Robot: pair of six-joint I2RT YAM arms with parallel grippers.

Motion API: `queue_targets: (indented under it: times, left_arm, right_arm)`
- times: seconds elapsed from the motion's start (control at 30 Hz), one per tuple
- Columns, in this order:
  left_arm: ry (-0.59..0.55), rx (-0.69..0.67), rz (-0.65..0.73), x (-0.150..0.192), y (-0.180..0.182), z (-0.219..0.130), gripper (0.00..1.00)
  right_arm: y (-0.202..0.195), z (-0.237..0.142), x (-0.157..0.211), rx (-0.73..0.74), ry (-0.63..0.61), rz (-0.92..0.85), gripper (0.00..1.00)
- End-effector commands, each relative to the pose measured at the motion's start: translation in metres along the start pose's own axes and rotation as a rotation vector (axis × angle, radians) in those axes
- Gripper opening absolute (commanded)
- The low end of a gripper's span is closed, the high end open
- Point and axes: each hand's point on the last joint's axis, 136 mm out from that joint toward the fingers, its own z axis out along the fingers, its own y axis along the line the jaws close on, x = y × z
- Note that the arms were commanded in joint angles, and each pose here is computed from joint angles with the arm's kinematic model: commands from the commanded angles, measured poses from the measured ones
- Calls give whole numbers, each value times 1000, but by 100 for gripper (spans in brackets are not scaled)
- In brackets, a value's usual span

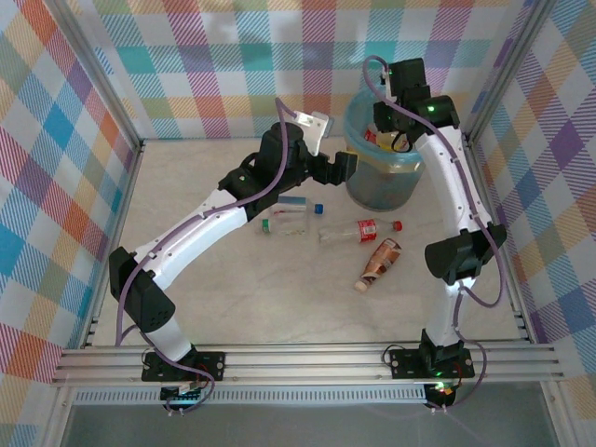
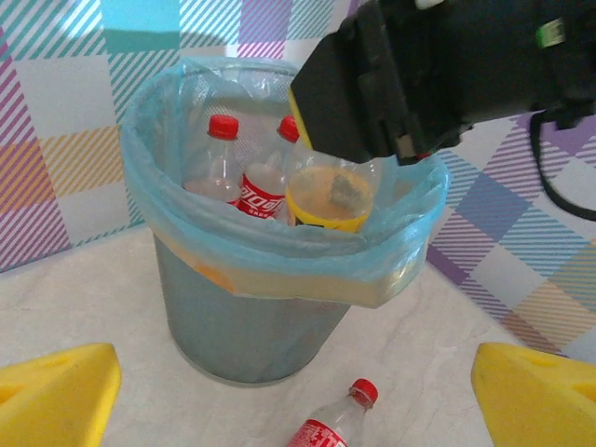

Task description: Put the plastic bottles in the bin

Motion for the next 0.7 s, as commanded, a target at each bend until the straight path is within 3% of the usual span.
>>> queue_targets:
  times: [0.0,0.27,0.67]
  left_arm:
    - [-13,18,-18,-4,0,-6,97]
    - [2,17,-31,4,4,-1,96]
    - [11,24,-39,7,4,3,96]
  right_arm:
    - [-2,10,7,-32,10,71,0]
    - [-2,45,28,-80,18,116,0]
    - [-6,68,54,-69,49,108,14]
